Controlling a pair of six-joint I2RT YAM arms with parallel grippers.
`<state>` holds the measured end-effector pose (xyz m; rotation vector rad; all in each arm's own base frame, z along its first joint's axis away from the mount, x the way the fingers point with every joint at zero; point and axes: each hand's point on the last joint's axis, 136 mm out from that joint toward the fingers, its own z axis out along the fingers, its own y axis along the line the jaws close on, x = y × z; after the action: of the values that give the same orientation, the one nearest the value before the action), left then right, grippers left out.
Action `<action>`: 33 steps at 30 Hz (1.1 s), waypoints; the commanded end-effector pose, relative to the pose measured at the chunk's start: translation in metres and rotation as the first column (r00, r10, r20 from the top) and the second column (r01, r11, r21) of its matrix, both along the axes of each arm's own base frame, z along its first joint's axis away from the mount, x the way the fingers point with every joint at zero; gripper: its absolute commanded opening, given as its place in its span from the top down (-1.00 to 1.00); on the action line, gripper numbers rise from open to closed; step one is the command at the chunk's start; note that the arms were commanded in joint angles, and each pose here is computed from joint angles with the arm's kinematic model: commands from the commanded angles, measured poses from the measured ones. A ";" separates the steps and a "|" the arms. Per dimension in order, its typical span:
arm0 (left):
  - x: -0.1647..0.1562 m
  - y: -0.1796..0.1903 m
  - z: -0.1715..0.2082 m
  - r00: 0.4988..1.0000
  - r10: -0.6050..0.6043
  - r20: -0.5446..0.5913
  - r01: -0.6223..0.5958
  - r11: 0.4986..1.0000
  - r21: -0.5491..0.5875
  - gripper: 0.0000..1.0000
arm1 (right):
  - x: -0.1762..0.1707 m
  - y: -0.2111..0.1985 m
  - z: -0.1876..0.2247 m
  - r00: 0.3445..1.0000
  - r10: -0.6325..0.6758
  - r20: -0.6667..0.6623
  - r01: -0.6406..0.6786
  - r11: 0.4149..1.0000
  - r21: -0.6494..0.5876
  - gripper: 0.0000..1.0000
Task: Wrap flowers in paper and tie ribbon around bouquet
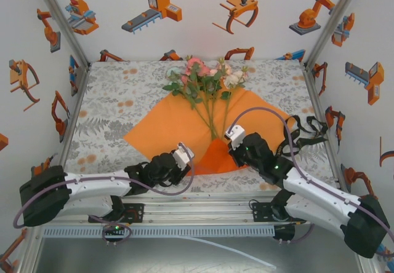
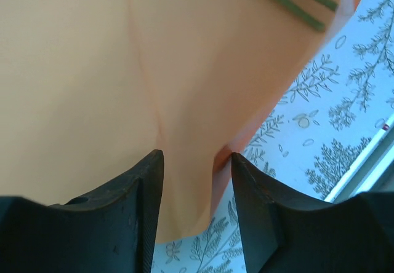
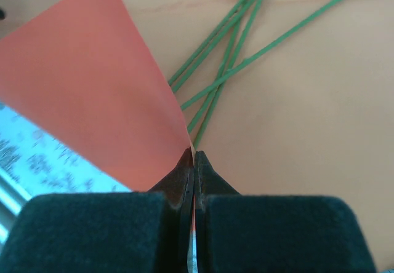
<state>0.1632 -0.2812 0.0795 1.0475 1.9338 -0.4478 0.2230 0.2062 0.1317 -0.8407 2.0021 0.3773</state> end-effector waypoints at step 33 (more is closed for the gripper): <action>0.062 -0.040 0.017 0.988 0.130 -0.086 -0.140 0.983 -0.116 -0.06 | 0.109 -0.041 -0.061 0.882 -0.453 -0.133 0.440 0.891 -0.115 0.44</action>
<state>0.2176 -0.3181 0.0710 0.8857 2.0348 -0.5123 0.3223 0.1683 0.0628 -0.4397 2.2911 0.1218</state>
